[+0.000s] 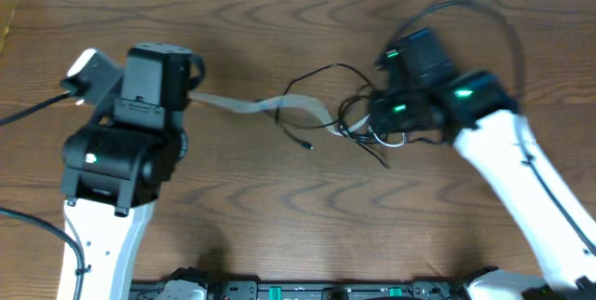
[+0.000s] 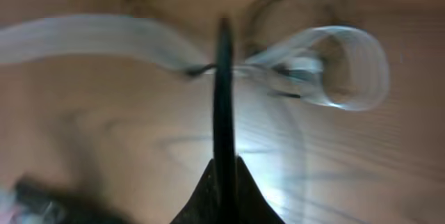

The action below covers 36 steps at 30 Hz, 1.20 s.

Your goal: Untangle cables

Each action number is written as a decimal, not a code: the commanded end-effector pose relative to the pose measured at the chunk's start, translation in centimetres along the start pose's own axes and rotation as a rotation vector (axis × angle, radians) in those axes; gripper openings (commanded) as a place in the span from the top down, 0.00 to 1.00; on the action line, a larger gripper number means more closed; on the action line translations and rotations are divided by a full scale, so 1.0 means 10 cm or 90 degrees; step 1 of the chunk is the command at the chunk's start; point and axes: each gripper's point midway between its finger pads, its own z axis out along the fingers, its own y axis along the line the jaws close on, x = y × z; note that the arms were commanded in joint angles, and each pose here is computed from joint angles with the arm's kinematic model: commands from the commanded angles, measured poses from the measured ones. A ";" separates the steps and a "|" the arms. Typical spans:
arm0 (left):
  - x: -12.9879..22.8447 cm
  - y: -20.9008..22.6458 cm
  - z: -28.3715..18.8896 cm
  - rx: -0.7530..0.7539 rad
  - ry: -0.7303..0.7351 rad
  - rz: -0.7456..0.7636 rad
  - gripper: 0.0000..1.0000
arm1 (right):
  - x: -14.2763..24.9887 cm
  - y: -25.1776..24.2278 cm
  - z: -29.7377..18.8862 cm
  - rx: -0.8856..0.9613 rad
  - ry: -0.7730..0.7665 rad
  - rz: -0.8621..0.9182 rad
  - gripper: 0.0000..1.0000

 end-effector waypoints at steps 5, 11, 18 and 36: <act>-0.30 0.73 0.13 -0.149 -0.024 -0.191 0.93 | -0.15 -1.37 -0.35 0.229 -0.065 0.245 0.99; -0.21 0.61 0.20 -0.097 0.046 -0.234 0.92 | -0.07 -1.49 -0.26 0.222 -0.060 0.351 0.99; -0.29 -0.74 -0.34 0.410 0.129 -0.019 0.93 | 0.02 -1.20 0.10 0.142 -0.027 0.318 0.99; 0.11 -0.22 0.46 0.132 0.209 0.044 0.91 | 0.33 -0.94 0.72 0.094 -0.002 0.248 0.16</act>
